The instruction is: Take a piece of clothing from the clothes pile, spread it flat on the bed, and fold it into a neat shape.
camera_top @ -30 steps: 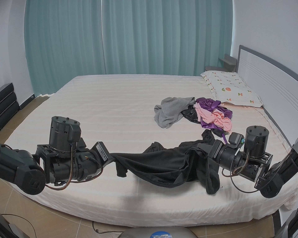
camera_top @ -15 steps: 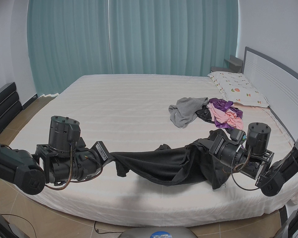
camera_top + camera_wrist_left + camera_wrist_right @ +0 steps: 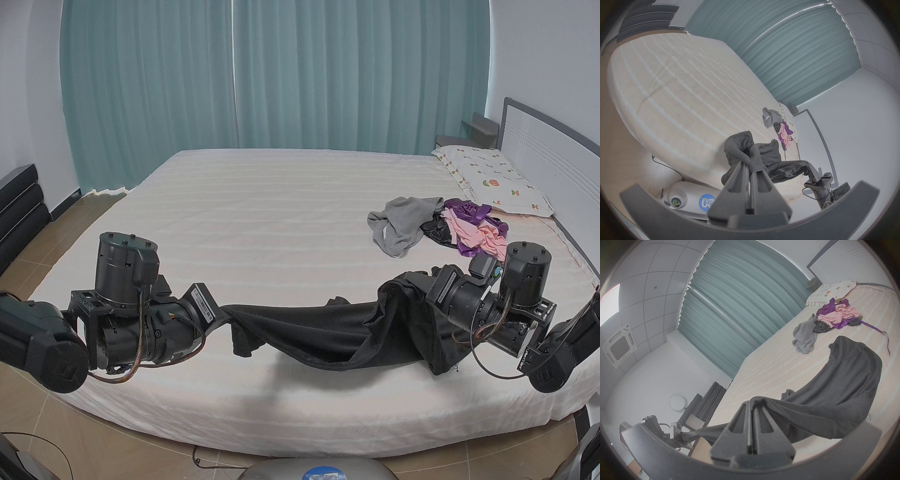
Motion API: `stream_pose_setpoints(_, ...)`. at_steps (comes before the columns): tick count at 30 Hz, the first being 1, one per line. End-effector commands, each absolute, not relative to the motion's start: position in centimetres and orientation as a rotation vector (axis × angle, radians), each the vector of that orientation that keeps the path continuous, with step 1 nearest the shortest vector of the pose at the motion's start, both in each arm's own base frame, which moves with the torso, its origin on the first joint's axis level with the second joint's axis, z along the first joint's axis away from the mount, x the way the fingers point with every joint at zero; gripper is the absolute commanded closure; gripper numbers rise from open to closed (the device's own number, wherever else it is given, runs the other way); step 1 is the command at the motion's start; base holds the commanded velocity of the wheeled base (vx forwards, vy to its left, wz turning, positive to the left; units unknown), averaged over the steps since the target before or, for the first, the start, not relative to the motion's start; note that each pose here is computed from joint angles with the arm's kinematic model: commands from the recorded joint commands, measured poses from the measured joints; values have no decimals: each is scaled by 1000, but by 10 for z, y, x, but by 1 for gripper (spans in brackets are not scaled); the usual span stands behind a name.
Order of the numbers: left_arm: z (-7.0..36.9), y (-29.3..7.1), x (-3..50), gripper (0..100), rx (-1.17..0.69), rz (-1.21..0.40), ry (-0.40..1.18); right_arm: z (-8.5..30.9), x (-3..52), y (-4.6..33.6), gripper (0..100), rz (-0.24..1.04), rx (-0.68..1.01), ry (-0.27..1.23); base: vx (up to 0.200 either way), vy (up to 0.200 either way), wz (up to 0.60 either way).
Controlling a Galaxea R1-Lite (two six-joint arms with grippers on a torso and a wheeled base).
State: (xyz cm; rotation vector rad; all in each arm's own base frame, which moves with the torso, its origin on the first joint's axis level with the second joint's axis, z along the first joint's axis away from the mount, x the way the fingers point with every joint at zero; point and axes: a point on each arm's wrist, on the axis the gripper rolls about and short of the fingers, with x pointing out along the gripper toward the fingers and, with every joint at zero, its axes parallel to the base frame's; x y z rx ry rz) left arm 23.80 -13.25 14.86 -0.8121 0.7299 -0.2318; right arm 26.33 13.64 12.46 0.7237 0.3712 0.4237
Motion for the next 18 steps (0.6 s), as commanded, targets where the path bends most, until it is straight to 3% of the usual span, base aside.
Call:
stream_pose_setpoints(1, 148, -133, 238, 100, -812, -231, 732, 126, 264, 136, 100, 424, 725, 366, 0, 200, 0)
stream_pose_setpoints(18, 155, -129, 232, 100, -819, -236, 708, 128, 262, 131, 100, 415, 736, 360, 0, 200, 0)
